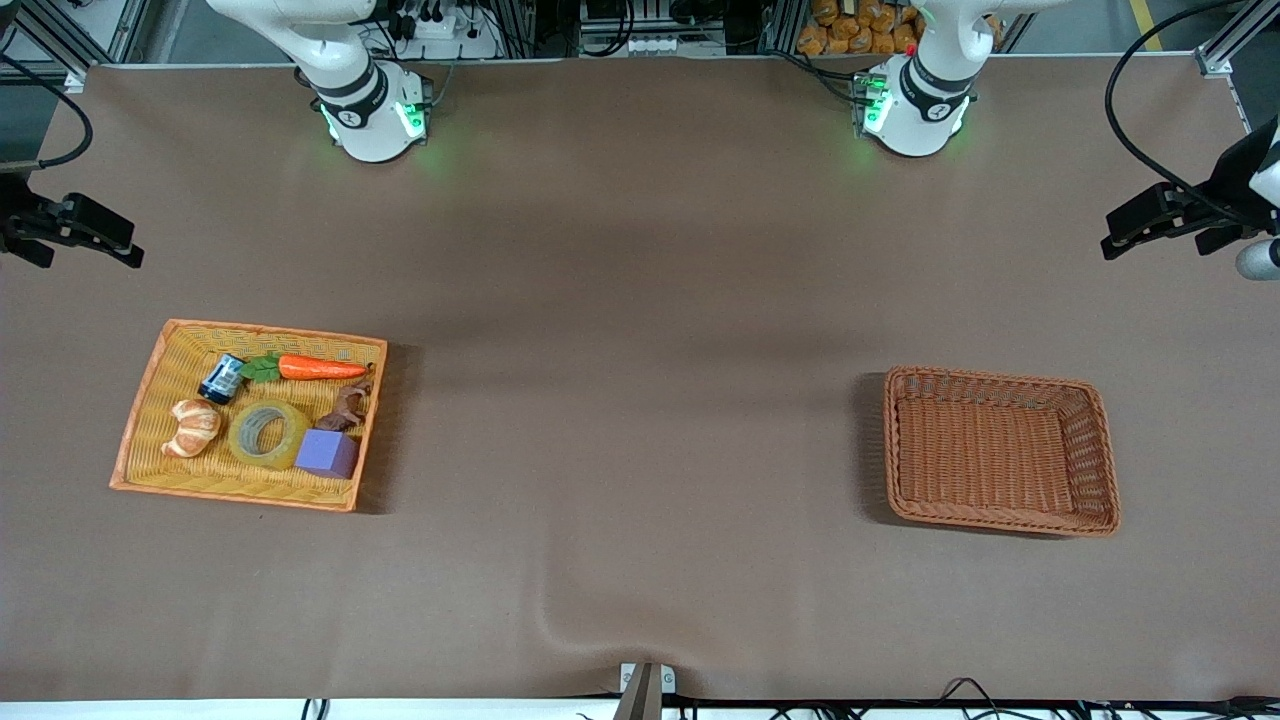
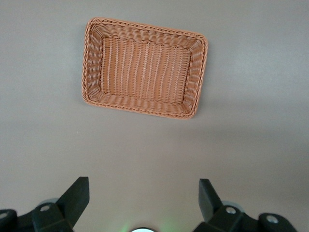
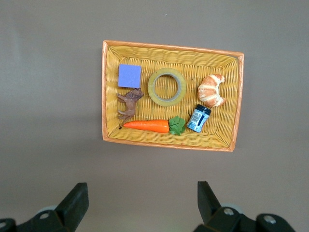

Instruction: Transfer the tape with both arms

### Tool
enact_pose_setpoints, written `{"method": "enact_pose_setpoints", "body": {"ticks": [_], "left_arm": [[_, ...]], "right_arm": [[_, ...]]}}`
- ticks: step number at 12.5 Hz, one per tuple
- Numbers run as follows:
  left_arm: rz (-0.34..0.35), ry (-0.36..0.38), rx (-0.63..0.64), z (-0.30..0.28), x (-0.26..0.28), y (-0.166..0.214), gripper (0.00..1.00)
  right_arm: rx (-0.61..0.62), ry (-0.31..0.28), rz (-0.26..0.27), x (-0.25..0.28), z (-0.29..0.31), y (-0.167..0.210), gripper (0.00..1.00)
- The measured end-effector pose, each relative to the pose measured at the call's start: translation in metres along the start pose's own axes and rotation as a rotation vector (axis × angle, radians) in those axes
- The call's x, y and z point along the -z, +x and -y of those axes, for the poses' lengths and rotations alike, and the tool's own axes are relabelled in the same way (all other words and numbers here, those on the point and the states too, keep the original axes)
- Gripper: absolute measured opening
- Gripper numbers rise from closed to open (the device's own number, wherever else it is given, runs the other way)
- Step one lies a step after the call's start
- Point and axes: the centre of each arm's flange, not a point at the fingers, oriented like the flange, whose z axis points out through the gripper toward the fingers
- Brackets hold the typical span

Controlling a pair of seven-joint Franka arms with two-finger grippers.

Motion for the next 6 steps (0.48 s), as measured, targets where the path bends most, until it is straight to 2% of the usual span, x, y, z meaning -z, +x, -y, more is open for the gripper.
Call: {"method": "enact_pose_setpoints", "body": {"ticks": [6], "left_arm": [[0.001, 0.003, 0.003, 0.0017, 0.0005, -0.0003, 1.00]], "right_arm": [[0.010, 0.000, 0.006, -0.0009, 0.0055, -0.0002, 1.00]]}}
